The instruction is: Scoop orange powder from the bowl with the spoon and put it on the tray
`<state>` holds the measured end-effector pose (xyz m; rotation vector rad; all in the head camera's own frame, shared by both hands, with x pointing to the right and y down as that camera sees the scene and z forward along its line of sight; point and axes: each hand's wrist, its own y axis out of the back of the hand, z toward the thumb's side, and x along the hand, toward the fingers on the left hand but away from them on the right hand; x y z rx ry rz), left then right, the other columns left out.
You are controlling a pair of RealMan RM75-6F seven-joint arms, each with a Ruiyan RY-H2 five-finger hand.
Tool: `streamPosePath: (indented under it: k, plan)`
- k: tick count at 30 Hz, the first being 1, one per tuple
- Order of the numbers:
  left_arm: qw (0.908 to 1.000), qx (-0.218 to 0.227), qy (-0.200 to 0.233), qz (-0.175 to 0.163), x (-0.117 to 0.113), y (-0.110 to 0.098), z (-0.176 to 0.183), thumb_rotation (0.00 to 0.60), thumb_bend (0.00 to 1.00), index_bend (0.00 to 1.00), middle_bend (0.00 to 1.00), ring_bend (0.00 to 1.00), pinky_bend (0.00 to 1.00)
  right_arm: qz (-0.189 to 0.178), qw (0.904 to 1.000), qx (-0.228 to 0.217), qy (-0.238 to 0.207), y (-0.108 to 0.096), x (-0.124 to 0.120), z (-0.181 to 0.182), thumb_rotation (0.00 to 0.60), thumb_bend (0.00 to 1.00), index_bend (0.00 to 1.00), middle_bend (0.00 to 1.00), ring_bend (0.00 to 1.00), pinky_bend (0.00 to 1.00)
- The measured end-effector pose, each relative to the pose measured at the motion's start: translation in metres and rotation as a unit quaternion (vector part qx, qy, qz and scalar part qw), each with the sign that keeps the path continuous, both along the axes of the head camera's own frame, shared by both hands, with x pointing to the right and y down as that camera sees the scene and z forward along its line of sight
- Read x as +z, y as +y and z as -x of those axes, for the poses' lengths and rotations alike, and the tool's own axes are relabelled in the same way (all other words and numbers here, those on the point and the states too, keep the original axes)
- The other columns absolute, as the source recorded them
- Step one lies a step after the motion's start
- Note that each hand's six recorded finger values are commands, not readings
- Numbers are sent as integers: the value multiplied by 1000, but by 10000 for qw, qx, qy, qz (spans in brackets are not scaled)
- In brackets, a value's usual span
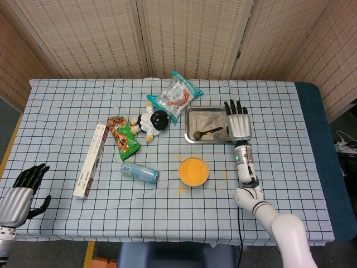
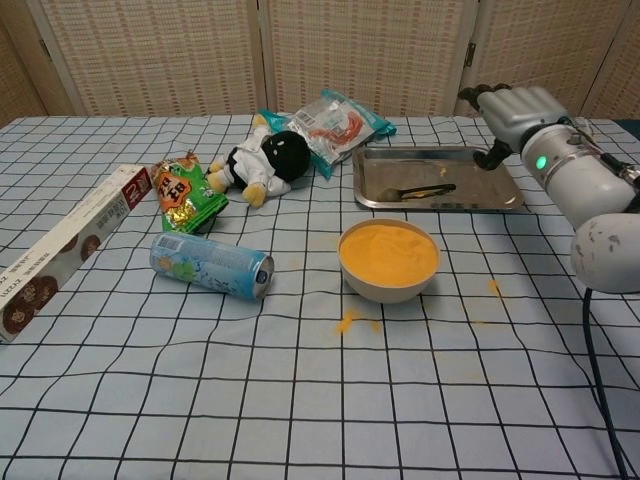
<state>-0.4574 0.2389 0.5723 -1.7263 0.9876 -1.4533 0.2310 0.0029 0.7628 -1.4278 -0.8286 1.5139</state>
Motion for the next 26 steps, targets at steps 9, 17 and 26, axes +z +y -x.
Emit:
streamPosePath:
  k: [9, 17, 26]
  plan:
    - [9996, -142, -49, -244, 1, -7, 11, 600, 436, 0, 0, 0, 85, 17, 9966, -321, -754, 44, -36, -9, 600, 330, 0, 0, 0, 1]
    - [9991, -87, -179, -378, 1, -8, 9, 600, 435, 0, 0, 0, 84, 413, 9935, -232, -1036, 151, -120, -72, 600, 330, 0, 0, 0, 0]
    - [9984, -59, -292, -487, -4, -5, 4, 600, 435, 0, 0, 0, 84, 222, 9972, 249, -669, 210, -174, -139, 600, 330, 0, 0, 0, 0]
